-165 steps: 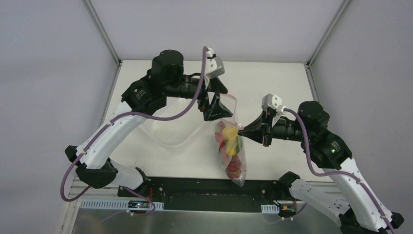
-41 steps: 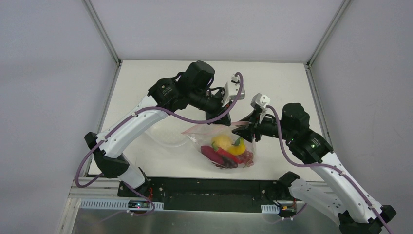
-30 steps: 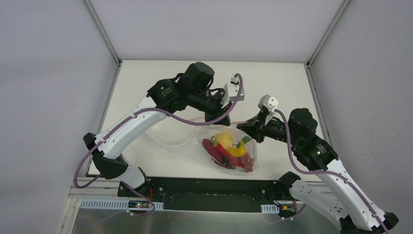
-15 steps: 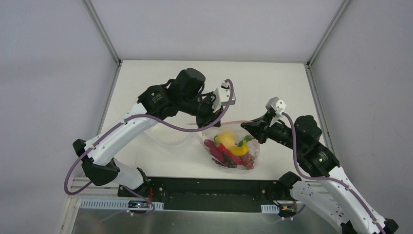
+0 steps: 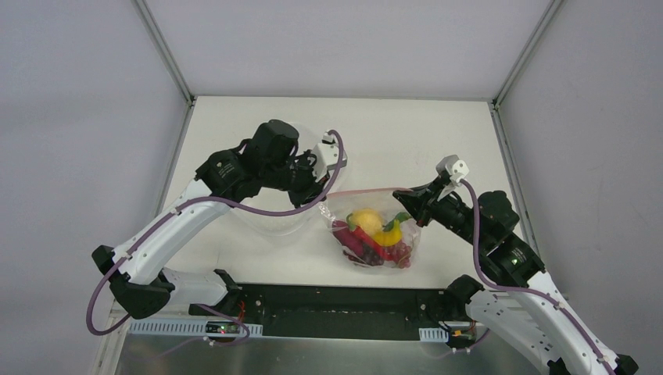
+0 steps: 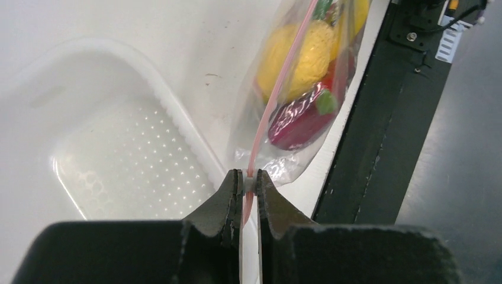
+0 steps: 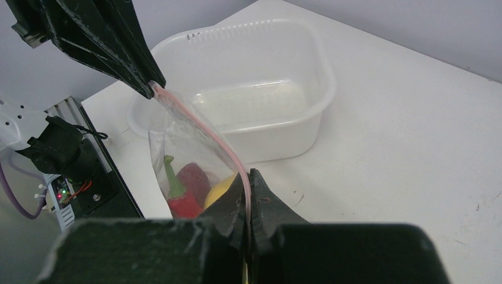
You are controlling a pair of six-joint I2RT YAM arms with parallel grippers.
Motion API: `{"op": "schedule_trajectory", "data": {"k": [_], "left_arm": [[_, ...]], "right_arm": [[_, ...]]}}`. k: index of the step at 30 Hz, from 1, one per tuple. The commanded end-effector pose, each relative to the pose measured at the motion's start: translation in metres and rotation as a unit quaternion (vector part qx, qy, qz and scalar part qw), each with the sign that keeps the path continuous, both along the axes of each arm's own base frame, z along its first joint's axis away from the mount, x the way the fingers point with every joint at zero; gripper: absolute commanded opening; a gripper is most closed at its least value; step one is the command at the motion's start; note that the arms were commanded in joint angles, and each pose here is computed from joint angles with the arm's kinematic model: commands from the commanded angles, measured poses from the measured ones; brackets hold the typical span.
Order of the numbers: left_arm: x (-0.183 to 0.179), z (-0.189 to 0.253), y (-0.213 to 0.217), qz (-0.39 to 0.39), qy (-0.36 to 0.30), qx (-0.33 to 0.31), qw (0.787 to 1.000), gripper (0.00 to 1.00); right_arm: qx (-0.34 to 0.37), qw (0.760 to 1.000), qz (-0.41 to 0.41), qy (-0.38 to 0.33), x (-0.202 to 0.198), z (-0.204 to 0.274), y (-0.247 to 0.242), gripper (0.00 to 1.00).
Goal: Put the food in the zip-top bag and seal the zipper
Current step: Zip the zipper food storage bag at the center of the board.
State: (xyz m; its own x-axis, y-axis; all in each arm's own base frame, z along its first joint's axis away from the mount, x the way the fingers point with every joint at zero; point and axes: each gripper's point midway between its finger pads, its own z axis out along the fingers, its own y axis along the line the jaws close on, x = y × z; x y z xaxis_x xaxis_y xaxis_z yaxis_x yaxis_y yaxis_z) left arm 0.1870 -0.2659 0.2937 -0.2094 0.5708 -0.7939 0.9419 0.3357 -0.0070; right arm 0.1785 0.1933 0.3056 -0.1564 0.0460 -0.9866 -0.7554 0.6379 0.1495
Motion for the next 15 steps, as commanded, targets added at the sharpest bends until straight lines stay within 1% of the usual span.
{"op": "schedule_trajectory", "data": {"k": [1, 7, 10, 11, 13, 14, 15], "left_arm": [[0.006, -0.008, 0.031, 0.054, -0.008, 0.019, 0.998, 0.00], [0.009, -0.014, 0.040, 0.076, -0.009, 0.014, 0.997, 0.00], [0.013, -0.010, 0.035, 0.087, -0.006, -0.008, 0.996, 0.00], [0.015, -0.007, 0.033, 0.095, -0.007, -0.019, 0.995, 0.05], [0.021, 0.003, 0.027, 0.117, -0.010, -0.053, 0.992, 0.44], [0.024, 0.007, 0.025, 0.127, -0.011, -0.070, 0.989, 0.61], [0.027, 0.012, 0.025, 0.141, -0.016, -0.085, 0.986, 0.70]], "right_arm": [[0.053, 0.996, -0.048, -0.058, 0.012, 0.042, -0.012, 0.00], [0.054, 0.996, -0.044, -0.059, 0.013, 0.044, -0.009, 0.00], [0.056, 0.996, -0.047, -0.059, 0.015, 0.047, -0.009, 0.00], [0.056, 0.995, -0.053, -0.058, 0.017, 0.048, -0.009, 0.00], [0.052, 0.994, -0.075, -0.060, 0.026, 0.052, -0.013, 0.00], [0.049, 0.992, -0.094, -0.063, 0.033, 0.056, -0.017, 0.00], [0.043, 0.991, -0.108, -0.068, 0.039, 0.060, -0.019, 0.00]]}}
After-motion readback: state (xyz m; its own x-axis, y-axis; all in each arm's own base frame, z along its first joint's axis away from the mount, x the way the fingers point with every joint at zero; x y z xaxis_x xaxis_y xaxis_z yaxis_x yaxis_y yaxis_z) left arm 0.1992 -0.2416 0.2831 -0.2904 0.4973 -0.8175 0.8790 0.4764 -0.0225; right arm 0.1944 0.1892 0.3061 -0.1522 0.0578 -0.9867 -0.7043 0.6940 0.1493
